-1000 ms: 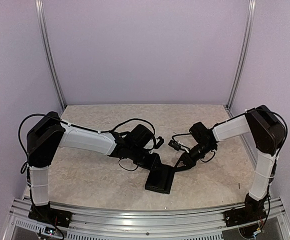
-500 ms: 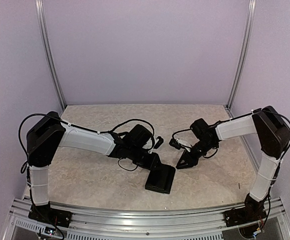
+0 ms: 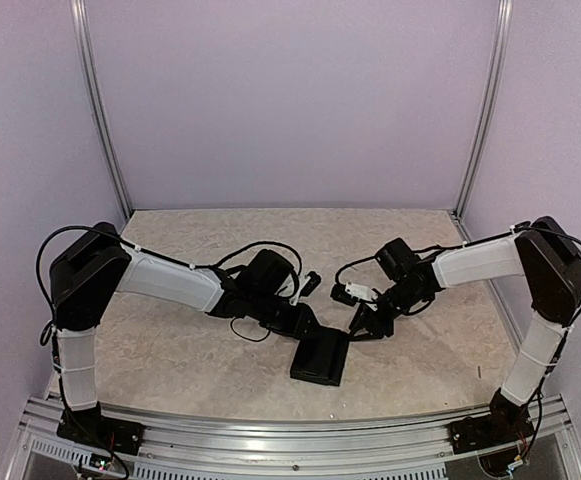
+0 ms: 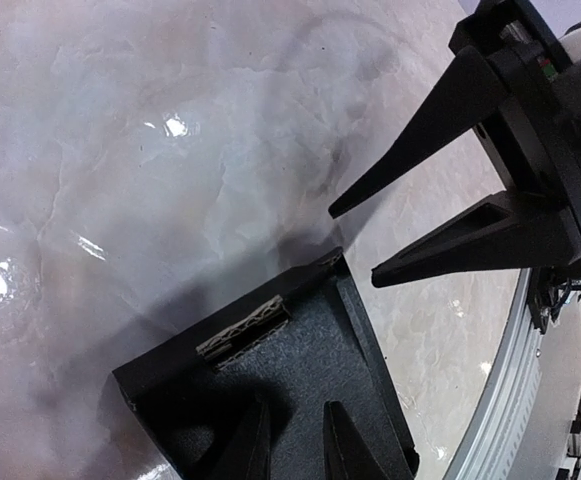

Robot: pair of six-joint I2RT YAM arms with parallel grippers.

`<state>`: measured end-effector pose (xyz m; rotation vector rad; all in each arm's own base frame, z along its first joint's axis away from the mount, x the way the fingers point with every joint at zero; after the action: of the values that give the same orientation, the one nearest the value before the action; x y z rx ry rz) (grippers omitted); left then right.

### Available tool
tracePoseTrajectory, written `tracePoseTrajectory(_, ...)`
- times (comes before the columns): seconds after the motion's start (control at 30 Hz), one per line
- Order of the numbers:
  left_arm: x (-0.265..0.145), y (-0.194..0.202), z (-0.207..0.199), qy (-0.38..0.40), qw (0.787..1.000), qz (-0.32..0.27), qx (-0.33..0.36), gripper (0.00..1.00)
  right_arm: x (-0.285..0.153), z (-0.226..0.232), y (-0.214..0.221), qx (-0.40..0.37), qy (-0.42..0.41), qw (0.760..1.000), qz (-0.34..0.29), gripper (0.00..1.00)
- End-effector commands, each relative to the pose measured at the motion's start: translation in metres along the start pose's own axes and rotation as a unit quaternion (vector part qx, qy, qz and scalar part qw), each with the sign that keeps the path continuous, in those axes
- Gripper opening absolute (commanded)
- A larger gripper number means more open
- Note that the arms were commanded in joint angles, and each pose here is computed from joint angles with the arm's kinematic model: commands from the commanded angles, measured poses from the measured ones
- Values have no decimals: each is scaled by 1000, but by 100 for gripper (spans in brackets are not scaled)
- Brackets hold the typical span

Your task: Fold the paper box

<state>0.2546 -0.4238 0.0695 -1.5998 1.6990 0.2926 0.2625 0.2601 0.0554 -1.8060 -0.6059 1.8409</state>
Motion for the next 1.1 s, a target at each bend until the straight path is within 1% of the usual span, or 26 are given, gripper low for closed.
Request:
tracePoseTrajectory(0.0, 4, 21, 37, -51, 997, 35, -36, 20, -1, -7, -11, -50, 40, 998, -2, 31)
tracePoseTrajectory(0.1, 4, 21, 38, -48, 997, 37, -38, 20, 5, -6, -12, -66, 39, 997, 7, 31)
tracePoseTrajectory(0.27, 3, 21, 41, -47, 997, 37, -43, 20, 9, -3, -10, -80, 39, 996, 18, 24)
tracePoseTrajectory(0.4, 4, 21, 41, -44, 997, 38, -44, 20, 9, -4, -12, -93, 44, 995, 19, 23)
tracePoseTrajectory(0.57, 6, 22, 44, -46, 997, 41, -48, 20, 16, 0, -12, -107, 31, 993, 31, 13)
tracePoseTrajectory(0.77, 6, 22, 45, -45, 997, 42, -49, 20, 18, 3, -12, -118, 28, 992, 35, 10)
tracePoseTrajectory(0.87, 8, 23, 46, -45, 997, 44, -51, 20, 19, 4, -13, -126, 33, 991, 40, 6)
tracePoseTrajectory(0.97, 8, 23, 46, -45, 997, 45, -52, 20, 18, 5, -14, -149, 49, 987, 41, 0)
tracePoseTrajectory(1.07, 8, 24, 47, -45, 997, 47, -52, 20, 15, 10, -18, -180, 65, 981, 40, 0)
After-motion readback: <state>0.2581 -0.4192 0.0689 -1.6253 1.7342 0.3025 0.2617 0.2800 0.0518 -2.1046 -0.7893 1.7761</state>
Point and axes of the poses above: each gripper's point midway between its finger pads, its own x axis out along the fingers, its own z axis along the line the jaws close on, y = z × x, the point moved 3 cm from there along -x, back along the fingers, and after that the axes turned 14 degrees about -x, right-handed, at the moved point
